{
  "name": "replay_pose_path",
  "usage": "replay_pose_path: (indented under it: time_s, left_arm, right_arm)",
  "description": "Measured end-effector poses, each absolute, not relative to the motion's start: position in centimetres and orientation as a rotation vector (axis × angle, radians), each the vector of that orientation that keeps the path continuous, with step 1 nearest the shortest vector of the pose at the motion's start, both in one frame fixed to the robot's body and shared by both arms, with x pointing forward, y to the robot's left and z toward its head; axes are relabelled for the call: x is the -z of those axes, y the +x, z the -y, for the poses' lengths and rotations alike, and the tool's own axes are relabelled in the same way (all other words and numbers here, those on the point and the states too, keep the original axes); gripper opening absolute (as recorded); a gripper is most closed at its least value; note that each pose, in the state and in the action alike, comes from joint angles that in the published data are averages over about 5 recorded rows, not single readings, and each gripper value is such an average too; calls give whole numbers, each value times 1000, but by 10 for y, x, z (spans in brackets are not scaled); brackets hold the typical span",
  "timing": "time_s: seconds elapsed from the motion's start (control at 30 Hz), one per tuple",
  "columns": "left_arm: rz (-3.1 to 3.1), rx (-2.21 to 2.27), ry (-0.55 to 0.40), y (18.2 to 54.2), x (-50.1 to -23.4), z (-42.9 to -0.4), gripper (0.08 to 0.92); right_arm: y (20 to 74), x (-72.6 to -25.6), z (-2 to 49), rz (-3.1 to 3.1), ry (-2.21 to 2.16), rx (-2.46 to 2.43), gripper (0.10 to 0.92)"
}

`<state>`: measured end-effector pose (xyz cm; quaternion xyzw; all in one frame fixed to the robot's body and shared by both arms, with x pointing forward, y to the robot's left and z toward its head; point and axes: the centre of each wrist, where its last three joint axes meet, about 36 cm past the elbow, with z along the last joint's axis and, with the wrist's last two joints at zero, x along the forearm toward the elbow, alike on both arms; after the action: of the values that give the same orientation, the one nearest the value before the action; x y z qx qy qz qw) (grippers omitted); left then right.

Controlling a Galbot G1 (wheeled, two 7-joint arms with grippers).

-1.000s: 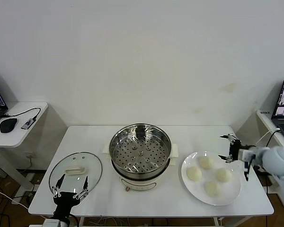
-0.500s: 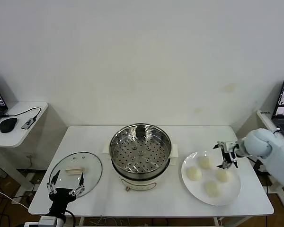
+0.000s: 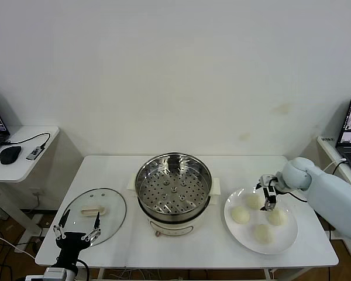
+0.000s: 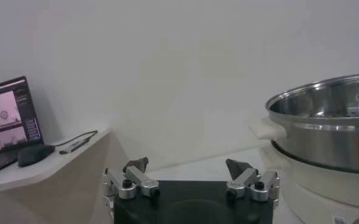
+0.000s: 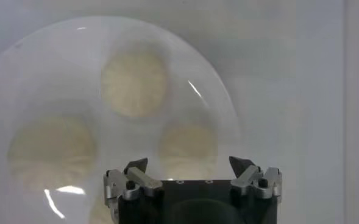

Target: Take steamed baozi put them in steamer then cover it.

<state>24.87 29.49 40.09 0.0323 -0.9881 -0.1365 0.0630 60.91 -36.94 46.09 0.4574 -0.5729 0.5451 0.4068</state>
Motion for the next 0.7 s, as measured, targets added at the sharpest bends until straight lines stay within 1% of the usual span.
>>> replay_pose_path:
  time_s: [0.23,0.7]
  left_arm:
    - [2988,418,96,249,-401,-294,823]
    - [2990,425,101,250,-401,-295,823]
  right_arm:
    - [616,-454,364,1433,1136,-1381,812]
    - [621,-451,360,1414,1122,-1382,641]
